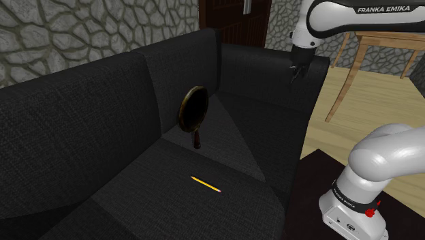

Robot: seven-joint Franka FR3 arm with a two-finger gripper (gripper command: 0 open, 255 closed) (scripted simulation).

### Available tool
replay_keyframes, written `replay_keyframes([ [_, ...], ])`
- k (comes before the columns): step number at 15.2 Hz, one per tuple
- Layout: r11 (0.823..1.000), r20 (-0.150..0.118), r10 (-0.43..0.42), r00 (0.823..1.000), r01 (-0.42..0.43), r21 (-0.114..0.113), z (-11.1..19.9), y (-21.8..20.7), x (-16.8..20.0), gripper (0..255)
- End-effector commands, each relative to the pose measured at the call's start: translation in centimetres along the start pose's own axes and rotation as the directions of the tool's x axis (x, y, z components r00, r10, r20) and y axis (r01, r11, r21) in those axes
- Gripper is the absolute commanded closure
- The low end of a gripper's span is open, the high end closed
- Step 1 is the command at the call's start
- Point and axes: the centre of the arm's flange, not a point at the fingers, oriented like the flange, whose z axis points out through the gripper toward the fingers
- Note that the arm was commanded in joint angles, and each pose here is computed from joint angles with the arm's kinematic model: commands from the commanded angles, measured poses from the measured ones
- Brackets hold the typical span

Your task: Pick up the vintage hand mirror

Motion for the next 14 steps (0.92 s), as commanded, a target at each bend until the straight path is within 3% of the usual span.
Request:
replay_keyframes([
  [1,1.0,0.0,0.0,1.0,0.0,0.0,0.0,0.0,0.0,0],
  [4,0.992,0.0,0.124,0.992,-0.124,0.006,-0.1,-3.8,0.4,0],
  [7,0.969,0.001,0.247,0.969,-0.247,0.013,-0.3,-7.6,1.3,0],
  [10,0.931,0.003,0.365,0.931,-0.365,0.019,-0.5,-11.2,2.6,0],
  [14,0.857,0.006,0.514,0.857,-0.514,0.027,-0.8,-15.7,5.1,0],
])
